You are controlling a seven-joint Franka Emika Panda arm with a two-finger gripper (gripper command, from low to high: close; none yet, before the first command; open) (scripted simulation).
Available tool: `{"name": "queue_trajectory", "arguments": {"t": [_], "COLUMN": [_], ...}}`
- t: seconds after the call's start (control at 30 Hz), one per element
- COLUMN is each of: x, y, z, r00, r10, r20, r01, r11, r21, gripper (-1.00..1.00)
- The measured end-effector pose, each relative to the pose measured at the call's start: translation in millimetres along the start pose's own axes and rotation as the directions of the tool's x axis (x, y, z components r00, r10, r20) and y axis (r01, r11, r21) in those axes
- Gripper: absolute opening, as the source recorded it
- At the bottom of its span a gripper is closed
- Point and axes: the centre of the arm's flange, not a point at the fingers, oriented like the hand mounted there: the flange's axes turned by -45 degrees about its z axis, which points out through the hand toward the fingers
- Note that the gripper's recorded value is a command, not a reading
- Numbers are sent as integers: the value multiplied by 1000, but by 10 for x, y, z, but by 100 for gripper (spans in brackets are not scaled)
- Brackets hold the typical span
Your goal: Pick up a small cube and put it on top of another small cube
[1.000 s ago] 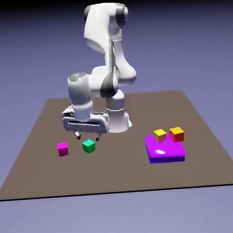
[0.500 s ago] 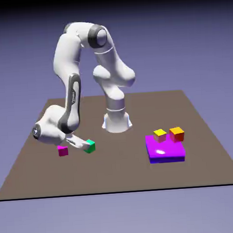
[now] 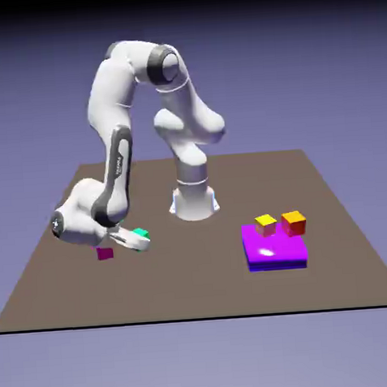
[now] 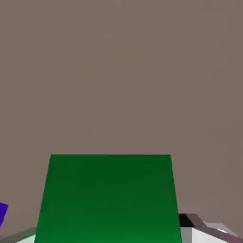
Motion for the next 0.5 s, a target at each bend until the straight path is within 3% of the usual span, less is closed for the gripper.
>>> {"name": "queue_trajectory", "arguments": {"t": [0.5], "x": [-115], "y": [1043], "z": [-865], "r00": [981], "r10": [192], "r20": [-33], "r01": [-191], "r11": [981], "r21": [26], "gripper": [-100]}}
